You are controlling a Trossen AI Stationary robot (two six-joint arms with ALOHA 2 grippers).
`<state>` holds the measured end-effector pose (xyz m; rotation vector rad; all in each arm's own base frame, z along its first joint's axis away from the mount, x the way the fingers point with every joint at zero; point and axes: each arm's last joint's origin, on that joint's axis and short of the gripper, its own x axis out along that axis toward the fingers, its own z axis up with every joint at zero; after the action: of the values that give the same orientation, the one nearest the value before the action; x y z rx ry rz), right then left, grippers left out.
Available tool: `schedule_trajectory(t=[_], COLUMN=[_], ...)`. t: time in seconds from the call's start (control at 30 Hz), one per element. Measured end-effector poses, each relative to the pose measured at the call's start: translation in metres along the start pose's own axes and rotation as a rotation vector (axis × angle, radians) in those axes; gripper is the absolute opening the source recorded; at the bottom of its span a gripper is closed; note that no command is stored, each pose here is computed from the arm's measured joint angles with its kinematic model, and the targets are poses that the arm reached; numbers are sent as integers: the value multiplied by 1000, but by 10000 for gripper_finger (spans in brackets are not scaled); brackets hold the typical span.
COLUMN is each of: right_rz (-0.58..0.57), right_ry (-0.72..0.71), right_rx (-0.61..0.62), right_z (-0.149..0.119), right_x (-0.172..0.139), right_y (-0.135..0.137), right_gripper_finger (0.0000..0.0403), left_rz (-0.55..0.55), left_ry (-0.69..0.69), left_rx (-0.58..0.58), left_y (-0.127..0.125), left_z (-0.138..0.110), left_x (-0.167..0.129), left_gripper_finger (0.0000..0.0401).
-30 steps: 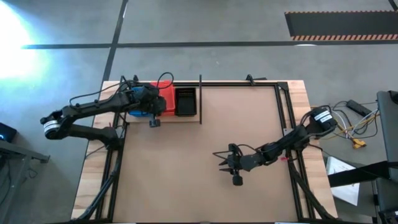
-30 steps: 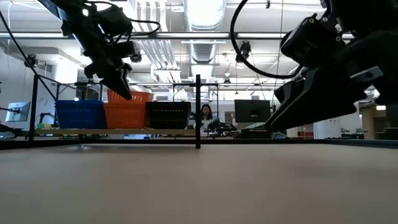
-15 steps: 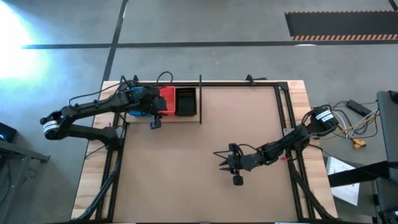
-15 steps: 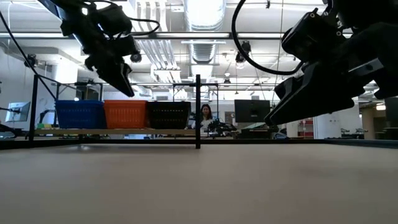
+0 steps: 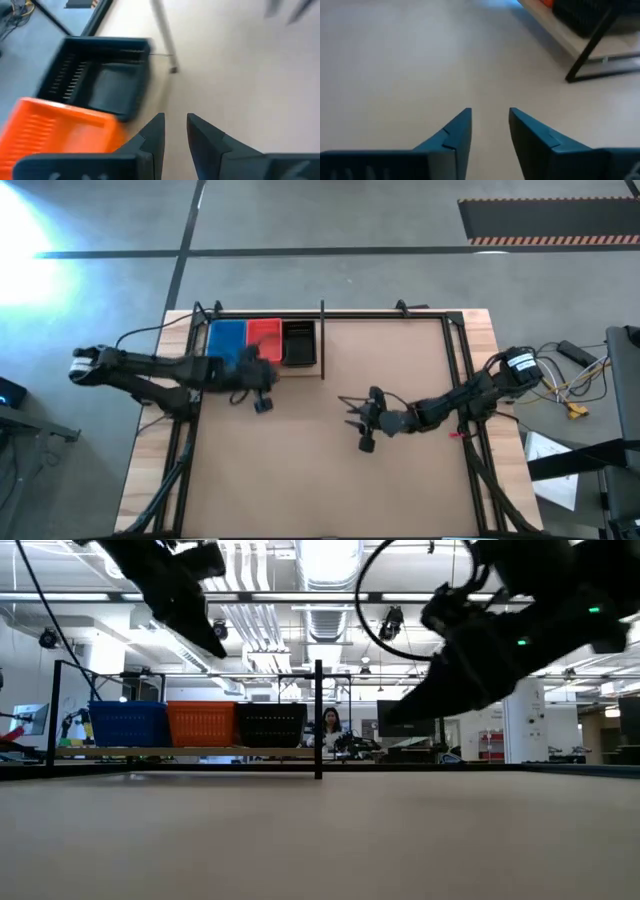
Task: Stack baskets on shelf by color
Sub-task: Return to Home Position
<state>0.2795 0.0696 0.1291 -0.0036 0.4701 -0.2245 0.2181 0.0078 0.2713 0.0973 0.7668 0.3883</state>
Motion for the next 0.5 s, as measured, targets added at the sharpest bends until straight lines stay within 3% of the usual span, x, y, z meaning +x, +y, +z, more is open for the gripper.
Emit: schedule_trajectory(t=[0.23, 0.5], right_rz=[82, -7], right_ry=[-107, -157], right_rx=[-46, -36], right_z=[15, 25], right_x=[22, 39], right_y=[-40, -67], right_gripper_finger=[171, 180], left_rz=[-14, -21], left_ry=[-97, -251], left_rx=[-47, -38], left_y=[-82, -157], left_z=[-17, -40], left_x=[-22, -30], left_gripper_finger=[50, 49])
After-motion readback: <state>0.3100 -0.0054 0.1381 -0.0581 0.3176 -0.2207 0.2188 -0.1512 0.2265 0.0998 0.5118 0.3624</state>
